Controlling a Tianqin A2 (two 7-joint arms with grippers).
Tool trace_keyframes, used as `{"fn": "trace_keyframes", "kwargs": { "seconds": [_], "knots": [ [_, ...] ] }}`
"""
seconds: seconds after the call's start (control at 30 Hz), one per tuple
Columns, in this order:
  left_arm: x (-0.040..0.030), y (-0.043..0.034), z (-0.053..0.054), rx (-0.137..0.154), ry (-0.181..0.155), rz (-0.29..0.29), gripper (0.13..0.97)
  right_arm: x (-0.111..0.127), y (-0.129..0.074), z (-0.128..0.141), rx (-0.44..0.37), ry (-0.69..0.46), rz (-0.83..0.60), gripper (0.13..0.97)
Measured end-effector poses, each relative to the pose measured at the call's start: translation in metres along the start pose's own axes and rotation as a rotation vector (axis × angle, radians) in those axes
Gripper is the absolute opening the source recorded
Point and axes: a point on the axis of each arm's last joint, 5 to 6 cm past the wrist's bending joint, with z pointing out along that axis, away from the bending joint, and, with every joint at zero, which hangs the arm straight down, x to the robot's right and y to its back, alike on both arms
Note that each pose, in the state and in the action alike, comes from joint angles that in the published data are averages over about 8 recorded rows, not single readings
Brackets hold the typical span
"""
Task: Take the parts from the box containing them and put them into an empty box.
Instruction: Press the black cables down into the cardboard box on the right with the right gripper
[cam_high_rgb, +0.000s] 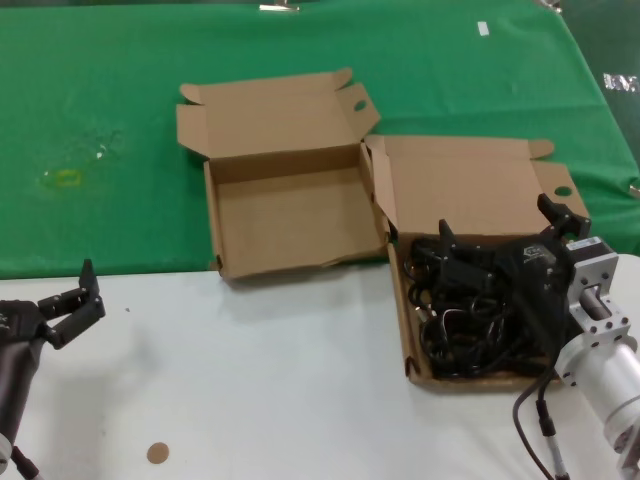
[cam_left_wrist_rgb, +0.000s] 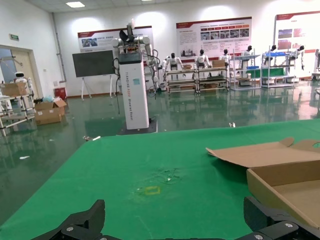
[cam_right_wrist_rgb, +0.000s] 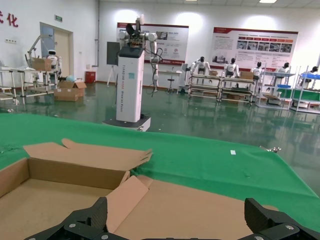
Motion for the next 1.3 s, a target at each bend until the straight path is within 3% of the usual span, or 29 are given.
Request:
{"fn": "trace_keyframes", "kwargs": {
  "seconds": [1.3],
  "knots": [
    [0.0,0.0,0.0,0.0,0.0,0.0,0.966,0.0,0.0,0.0,0.0,0.0,0.0,0.966]
  ]
}}
